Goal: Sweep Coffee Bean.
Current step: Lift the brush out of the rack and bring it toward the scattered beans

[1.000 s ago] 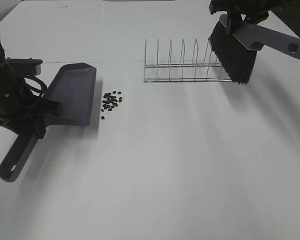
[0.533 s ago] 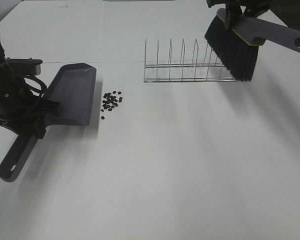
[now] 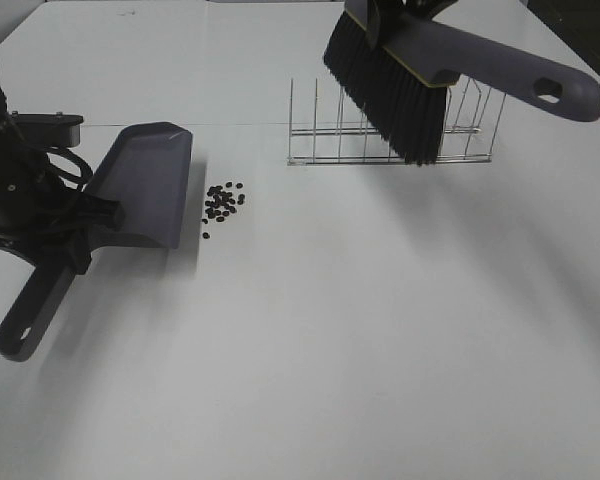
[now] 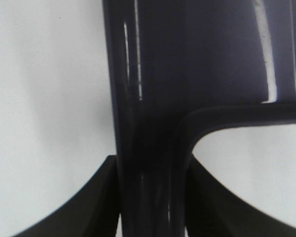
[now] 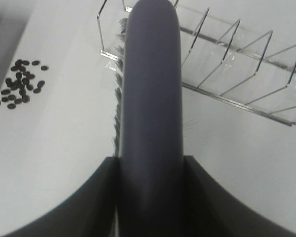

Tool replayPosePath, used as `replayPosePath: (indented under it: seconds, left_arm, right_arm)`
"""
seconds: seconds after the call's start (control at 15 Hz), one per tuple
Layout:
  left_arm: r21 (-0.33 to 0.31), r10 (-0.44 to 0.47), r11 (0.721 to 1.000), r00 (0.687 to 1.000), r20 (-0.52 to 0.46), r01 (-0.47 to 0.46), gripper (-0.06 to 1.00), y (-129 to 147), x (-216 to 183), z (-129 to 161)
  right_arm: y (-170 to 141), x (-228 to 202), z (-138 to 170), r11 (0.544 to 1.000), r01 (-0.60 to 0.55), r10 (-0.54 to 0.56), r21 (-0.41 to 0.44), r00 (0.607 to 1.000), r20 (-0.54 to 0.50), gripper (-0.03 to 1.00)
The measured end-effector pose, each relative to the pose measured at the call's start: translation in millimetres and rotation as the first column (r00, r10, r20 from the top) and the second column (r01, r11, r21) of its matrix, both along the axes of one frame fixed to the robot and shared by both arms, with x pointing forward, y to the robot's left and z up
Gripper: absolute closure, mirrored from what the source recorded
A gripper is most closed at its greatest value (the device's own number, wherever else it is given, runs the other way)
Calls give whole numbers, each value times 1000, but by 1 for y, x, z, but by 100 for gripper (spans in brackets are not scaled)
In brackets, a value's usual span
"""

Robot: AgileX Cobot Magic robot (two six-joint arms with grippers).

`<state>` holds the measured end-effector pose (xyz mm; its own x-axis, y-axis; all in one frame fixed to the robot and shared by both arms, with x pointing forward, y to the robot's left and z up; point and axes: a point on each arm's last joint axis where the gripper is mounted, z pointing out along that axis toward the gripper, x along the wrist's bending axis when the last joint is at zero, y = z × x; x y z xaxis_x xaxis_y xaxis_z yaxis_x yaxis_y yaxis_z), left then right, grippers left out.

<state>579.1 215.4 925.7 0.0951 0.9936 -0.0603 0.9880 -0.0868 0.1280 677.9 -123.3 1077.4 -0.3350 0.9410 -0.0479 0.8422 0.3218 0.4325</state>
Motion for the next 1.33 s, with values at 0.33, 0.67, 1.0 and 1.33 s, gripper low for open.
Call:
replayPosePath:
  seconds: [0.33,0.67,1.0,1.33]
  left_arm:
    - [66,46,997,997,-54,-42,59,11,-27,-18]
    - [56,71,996,997,3,-72,59,12,-27,-26]
    - [69,51,996,998,-24,-49,59,8,-25,-49]
    - [66,39,997,999,-17,-38,59,0,-25,-52]
  right_arm:
    - [-13,-33,-32,998,18,-28,-64,987,-156,65]
    - [-17,-44,-63,997,74,-77,-31,987,-140,65]
    - [-3,-46,-86,998,60,-62,-18,991,-118,65]
    - [25,-51,-118,996,65,-73,-54,985,-157,65]
